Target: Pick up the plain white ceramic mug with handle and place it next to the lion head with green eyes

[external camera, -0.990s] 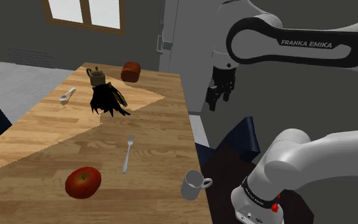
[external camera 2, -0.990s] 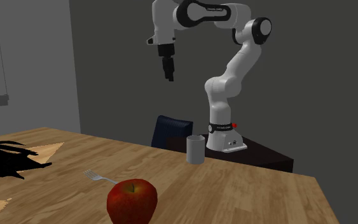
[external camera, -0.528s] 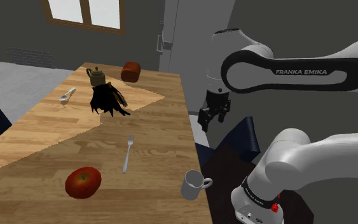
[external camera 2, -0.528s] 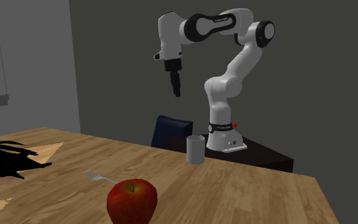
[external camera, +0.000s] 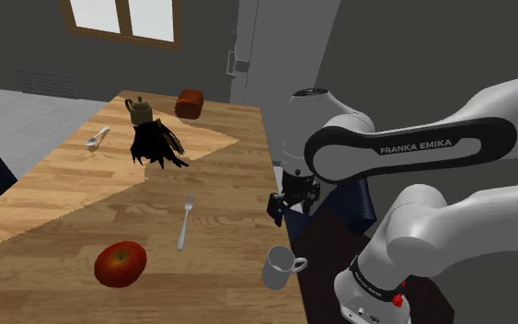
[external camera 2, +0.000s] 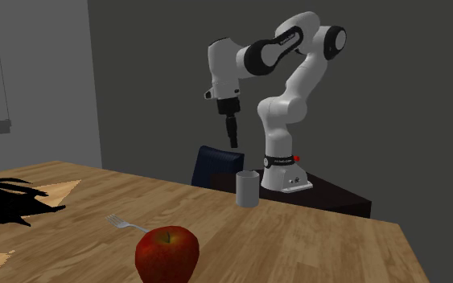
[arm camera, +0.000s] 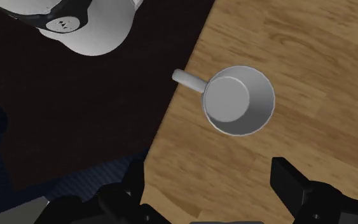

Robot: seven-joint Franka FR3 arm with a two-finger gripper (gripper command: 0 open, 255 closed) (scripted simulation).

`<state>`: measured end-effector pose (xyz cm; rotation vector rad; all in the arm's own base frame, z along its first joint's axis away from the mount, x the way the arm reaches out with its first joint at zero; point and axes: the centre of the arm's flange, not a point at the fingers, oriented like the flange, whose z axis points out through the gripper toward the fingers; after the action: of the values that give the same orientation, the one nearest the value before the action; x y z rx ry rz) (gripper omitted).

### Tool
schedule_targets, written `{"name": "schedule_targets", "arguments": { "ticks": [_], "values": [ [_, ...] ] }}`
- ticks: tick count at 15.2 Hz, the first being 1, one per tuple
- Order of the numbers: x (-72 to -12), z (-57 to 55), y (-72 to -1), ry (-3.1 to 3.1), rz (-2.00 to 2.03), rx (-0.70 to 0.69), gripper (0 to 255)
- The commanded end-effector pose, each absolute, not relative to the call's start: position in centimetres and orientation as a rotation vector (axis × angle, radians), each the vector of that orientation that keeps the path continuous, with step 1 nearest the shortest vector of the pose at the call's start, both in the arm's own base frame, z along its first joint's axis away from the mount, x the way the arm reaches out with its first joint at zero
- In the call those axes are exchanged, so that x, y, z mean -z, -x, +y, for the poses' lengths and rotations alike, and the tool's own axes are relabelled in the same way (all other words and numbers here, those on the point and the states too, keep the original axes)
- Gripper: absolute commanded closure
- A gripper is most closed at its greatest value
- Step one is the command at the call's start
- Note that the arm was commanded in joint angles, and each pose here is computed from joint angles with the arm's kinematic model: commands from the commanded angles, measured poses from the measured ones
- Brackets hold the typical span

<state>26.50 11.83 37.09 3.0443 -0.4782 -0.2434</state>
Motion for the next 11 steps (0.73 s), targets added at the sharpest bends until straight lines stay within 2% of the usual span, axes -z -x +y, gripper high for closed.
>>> {"name": "schedule_targets", "arguments": {
  "ticks": [1, 11],
  "values": [
    [-35.2, 13.3, -26.0, -3.049, -0.542, 0.247, 0],
    [-27.3, 18.9, -25.0, -3.056, -0.751, 0.268, 0]
  ]
}}
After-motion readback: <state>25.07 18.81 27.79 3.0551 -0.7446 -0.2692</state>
